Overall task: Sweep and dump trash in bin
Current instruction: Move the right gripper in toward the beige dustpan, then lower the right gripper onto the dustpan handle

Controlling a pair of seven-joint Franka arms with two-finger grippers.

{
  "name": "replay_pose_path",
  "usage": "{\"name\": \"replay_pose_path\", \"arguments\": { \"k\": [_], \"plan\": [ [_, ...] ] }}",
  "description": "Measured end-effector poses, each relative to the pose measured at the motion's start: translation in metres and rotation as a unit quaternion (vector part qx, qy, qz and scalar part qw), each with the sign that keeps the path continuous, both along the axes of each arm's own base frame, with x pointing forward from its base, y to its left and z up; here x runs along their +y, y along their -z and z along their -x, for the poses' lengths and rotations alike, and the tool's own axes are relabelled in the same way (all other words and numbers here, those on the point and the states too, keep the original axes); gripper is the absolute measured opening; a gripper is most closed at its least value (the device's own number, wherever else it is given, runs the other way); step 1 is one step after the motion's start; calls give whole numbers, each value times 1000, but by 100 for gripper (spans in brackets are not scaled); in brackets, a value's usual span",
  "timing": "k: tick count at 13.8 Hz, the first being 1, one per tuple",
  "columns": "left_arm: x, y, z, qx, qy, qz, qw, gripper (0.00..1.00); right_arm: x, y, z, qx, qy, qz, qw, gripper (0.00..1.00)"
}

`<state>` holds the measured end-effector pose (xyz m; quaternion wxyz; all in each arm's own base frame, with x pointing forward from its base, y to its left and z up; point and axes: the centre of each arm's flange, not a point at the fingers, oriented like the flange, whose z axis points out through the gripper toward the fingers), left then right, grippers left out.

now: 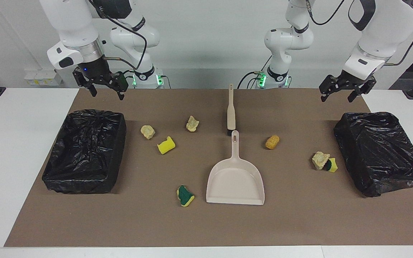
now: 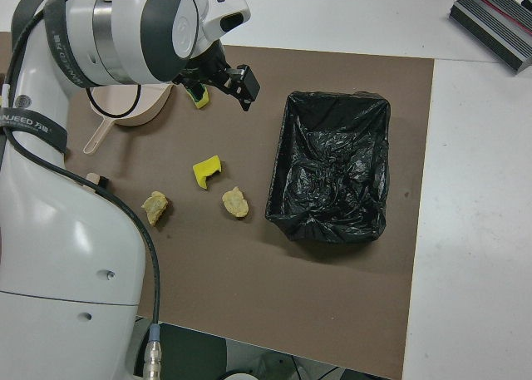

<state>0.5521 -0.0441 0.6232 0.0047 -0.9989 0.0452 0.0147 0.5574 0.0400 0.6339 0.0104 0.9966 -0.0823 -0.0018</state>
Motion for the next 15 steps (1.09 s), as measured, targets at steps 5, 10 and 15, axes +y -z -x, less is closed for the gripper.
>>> {"name": "replay_pose_path", "arguments": {
  "k": [5, 10, 15],
  "plan": [
    [0, 2, 0, 2, 0, 0, 1000, 100, 2, 0, 0, 0, -2, 0, 1000, 100],
    [0, 4, 1, 4, 2, 0, 1000, 100, 27, 6, -9, -21, 0, -4, 1000, 100],
    [-2, 9, 2, 7, 5, -1, 1000, 100, 145, 93, -54, -34, 5, -18, 999, 100]
  ]
}}
